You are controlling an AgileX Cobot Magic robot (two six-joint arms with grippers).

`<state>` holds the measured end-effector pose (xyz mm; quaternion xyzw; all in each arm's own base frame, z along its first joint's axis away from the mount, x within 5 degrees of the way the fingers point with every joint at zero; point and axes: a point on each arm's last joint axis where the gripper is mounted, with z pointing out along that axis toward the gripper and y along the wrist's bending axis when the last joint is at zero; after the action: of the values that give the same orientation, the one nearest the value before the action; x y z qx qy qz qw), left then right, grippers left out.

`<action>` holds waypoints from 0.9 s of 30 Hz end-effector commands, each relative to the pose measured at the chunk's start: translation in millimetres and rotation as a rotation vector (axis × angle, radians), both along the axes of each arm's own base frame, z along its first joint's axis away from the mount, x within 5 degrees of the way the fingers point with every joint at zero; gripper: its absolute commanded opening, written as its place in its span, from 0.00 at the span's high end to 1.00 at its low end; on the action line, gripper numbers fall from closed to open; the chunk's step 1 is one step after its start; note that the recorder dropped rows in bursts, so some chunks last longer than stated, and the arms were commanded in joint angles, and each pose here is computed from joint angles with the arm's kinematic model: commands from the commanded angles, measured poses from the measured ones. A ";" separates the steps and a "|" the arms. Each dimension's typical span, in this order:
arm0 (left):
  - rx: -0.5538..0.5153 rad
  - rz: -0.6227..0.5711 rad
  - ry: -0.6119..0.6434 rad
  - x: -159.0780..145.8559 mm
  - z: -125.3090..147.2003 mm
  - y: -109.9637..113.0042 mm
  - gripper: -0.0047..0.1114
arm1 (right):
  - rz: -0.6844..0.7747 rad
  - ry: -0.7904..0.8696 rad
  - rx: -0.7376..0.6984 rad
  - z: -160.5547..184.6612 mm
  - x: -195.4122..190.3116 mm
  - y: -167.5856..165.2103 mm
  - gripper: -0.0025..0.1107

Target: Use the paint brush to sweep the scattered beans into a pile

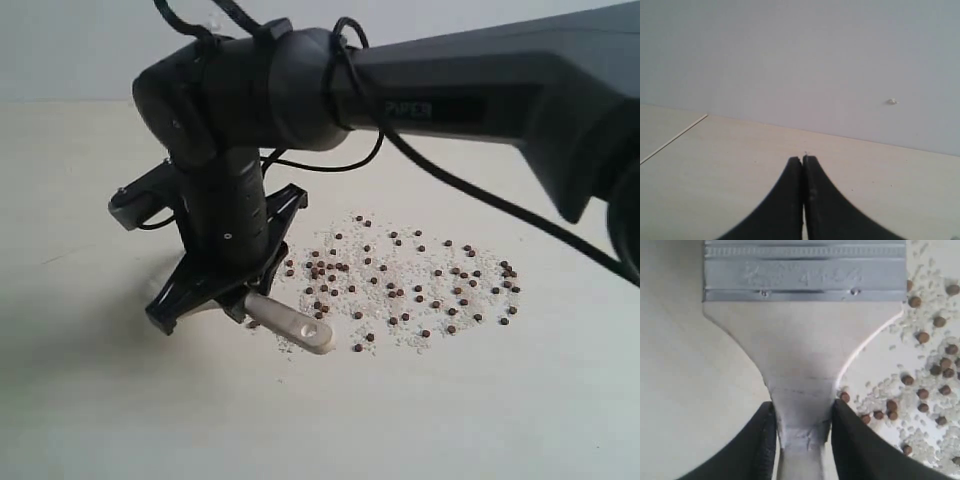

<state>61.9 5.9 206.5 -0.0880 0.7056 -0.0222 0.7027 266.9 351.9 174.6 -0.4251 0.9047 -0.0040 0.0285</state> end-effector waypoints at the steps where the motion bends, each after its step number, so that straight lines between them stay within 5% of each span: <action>1: -0.004 0.000 -0.006 -0.3 0.4 0.0 0.96 | 0.011 -0.016 0.011 25.8 -4.9 -6.1 0.98; 19: -0.004 0.000 -0.006 -0.3 0.4 0.0 0.96 | 0.049 -0.039 0.145 83.7 -20.8 -17.2 0.98; 27: -0.004 0.000 -0.006 -0.3 0.4 0.0 0.96 | 0.052 -0.033 0.106 95.9 -47.6 -56.1 0.98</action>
<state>61.9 5.9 206.5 -0.0880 0.7056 -0.0222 0.7027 225.6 305.0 265.2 -0.4389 0.8955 0.0429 0.0602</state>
